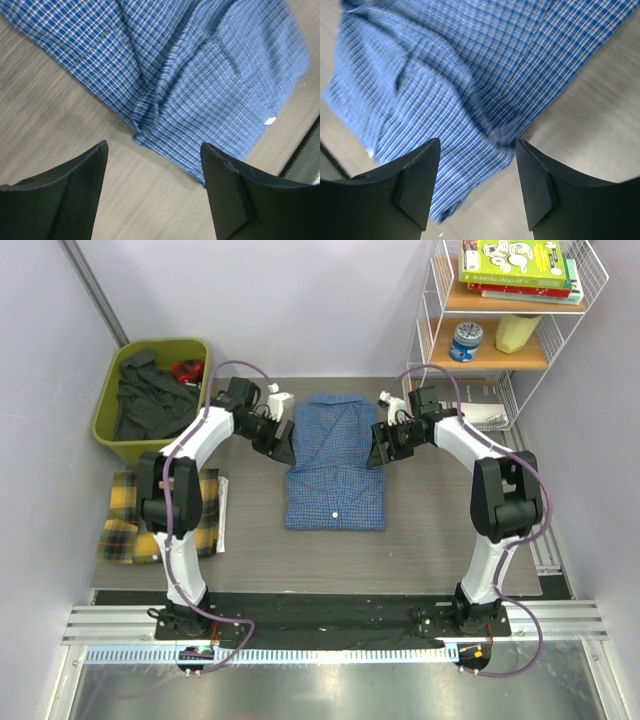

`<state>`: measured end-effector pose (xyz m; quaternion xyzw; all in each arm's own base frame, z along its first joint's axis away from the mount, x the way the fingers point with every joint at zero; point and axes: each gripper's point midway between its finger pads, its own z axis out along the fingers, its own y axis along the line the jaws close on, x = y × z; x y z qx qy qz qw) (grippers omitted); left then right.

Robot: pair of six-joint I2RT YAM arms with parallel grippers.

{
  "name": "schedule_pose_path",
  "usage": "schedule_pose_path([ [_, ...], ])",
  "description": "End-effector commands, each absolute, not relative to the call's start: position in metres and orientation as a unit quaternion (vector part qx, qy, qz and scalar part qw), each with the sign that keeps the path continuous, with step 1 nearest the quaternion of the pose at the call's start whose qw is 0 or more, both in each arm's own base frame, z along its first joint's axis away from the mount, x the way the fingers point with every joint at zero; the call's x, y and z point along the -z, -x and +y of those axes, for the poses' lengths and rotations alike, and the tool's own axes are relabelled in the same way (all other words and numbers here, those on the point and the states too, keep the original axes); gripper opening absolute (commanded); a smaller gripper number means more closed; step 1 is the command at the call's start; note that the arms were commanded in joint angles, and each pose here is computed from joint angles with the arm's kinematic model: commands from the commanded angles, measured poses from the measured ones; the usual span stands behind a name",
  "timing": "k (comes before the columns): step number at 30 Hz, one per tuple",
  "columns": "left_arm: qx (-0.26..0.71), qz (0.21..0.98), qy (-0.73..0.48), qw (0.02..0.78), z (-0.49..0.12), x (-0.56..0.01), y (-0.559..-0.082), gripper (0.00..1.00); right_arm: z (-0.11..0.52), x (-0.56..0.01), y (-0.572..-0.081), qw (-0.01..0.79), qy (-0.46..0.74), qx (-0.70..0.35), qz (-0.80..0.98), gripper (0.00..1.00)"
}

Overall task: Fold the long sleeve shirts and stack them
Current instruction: Fold the shirt

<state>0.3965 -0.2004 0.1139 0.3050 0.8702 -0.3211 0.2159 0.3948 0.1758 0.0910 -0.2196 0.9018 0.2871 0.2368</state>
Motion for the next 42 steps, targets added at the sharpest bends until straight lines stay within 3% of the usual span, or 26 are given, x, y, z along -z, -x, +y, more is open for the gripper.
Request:
schedule_pose_path([
  [1,0.298,0.858,-0.378,0.177,-0.206,-0.089,-0.392,0.77,0.181,-0.082,-0.413,0.242,0.239,-0.281,0.897,0.68],
  [8,0.282,0.847,-0.408,0.190,-0.225,-0.070,-0.410,0.79,0.189,-0.068,-0.414,0.230,0.251,-0.285,0.896,0.68],
  [10,0.281,0.846,-0.412,0.190,-0.231,-0.065,-0.412,0.75,0.191,-0.064,-0.417,0.231,0.250,-0.284,0.896,0.63],
  [12,0.285,0.843,-0.414,0.192,-0.237,-0.065,-0.414,0.70,0.192,-0.063,-0.419,0.231,0.247,-0.286,0.897,0.48],
  [15,0.290,0.837,-0.418,0.201,-0.245,-0.074,-0.415,0.50,0.195,-0.070,-0.421,0.239,0.244,-0.289,0.894,0.24],
  [16,0.293,0.835,-0.419,0.204,-0.246,-0.077,-0.415,0.37,0.196,-0.072,-0.422,0.243,0.244,-0.290,0.893,0.19],
  [17,0.292,0.834,-0.418,0.211,-0.247,-0.083,-0.416,0.30,0.197,-0.079,-0.425,0.251,0.245,-0.291,0.890,0.09],
  [19,0.290,0.832,-0.418,0.223,-0.248,-0.090,-0.419,0.14,0.199,-0.088,-0.429,0.263,0.246,-0.291,0.887,0.01],
  [23,0.291,0.819,-0.415,0.267,-0.253,-0.117,-0.427,0.00,0.203,-0.107,-0.439,0.297,0.251,-0.294,0.873,0.01],
  [38,0.259,0.841,-0.395,0.263,-0.254,-0.074,-0.461,0.00,0.200,-0.071,-0.461,0.292,0.236,-0.270,0.887,0.02],
  [41,0.246,0.853,-0.381,0.258,-0.250,-0.067,-0.468,0.02,0.200,-0.066,-0.457,0.283,0.232,-0.271,0.890,0.16],
  [42,0.247,0.855,-0.376,0.258,-0.249,-0.069,-0.469,0.07,0.197,-0.068,-0.459,0.286,0.230,-0.265,0.892,0.20],
])
